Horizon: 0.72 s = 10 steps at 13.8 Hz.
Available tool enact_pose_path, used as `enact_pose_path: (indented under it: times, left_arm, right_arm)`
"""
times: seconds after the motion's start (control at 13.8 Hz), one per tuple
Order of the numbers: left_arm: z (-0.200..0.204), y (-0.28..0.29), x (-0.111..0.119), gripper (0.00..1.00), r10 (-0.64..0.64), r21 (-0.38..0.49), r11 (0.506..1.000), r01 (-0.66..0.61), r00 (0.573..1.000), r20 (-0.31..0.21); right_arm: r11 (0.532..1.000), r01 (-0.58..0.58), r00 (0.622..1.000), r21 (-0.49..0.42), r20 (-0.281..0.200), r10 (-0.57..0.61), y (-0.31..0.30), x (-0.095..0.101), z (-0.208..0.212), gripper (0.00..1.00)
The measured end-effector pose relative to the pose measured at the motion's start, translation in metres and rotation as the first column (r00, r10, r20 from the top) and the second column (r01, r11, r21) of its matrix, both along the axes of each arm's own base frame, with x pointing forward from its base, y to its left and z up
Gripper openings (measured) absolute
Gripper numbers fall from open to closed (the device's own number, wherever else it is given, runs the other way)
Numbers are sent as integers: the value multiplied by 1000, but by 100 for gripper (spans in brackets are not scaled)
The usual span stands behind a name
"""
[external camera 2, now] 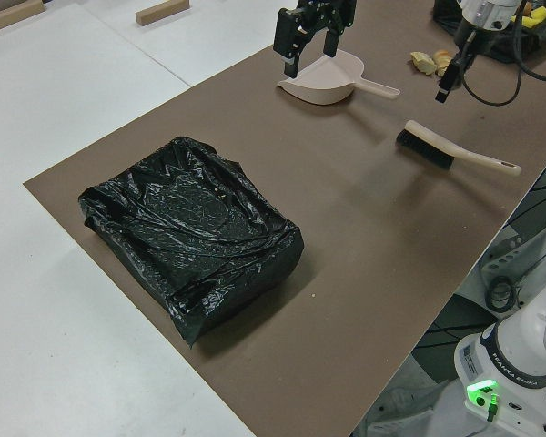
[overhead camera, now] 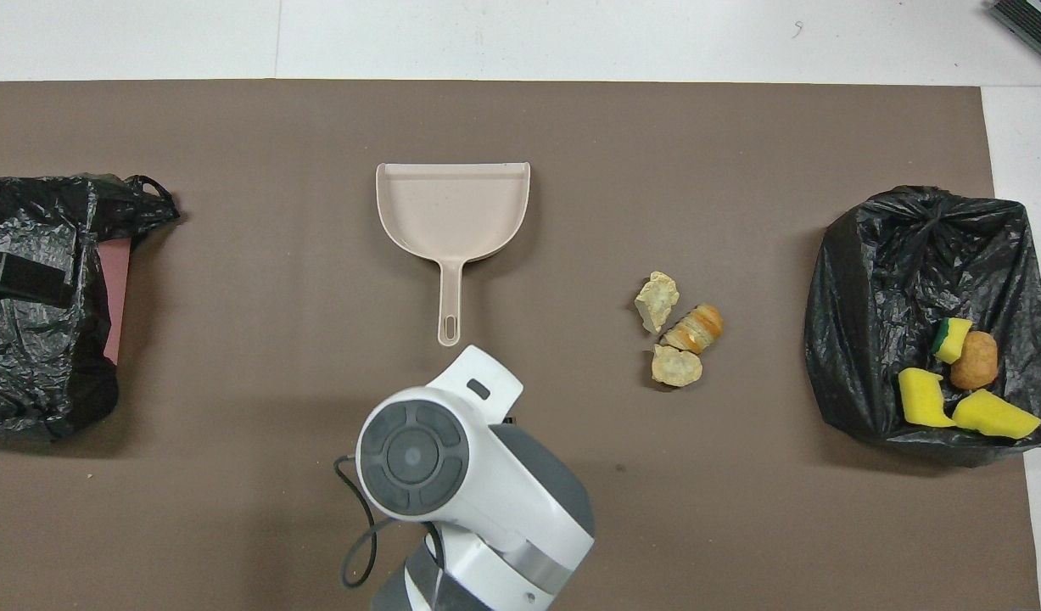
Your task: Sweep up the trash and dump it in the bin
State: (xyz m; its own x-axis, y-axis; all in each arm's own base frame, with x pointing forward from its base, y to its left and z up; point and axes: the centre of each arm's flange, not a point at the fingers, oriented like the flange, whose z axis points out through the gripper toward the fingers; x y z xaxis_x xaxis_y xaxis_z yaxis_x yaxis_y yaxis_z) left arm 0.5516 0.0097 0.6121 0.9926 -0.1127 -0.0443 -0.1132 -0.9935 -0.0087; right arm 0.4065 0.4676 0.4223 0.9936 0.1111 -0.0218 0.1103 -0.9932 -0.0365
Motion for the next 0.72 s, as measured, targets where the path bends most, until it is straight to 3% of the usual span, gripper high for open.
enact_pose_path:
  times: [0.22, 0.72]
  left_arm:
    - [0, 0, 0, 100, 0, 0, 1000, 0, 1000, 0]
    - [0, 0, 0, 100, 0, 0, 1000, 0, 1000, 0]
  right_arm:
    - [999, -51, 999, -19, -17, 51, 9, -63, -50, 100]
    - [995, -81, 994, -55, -80, 76, 4, -113, -81, 100]
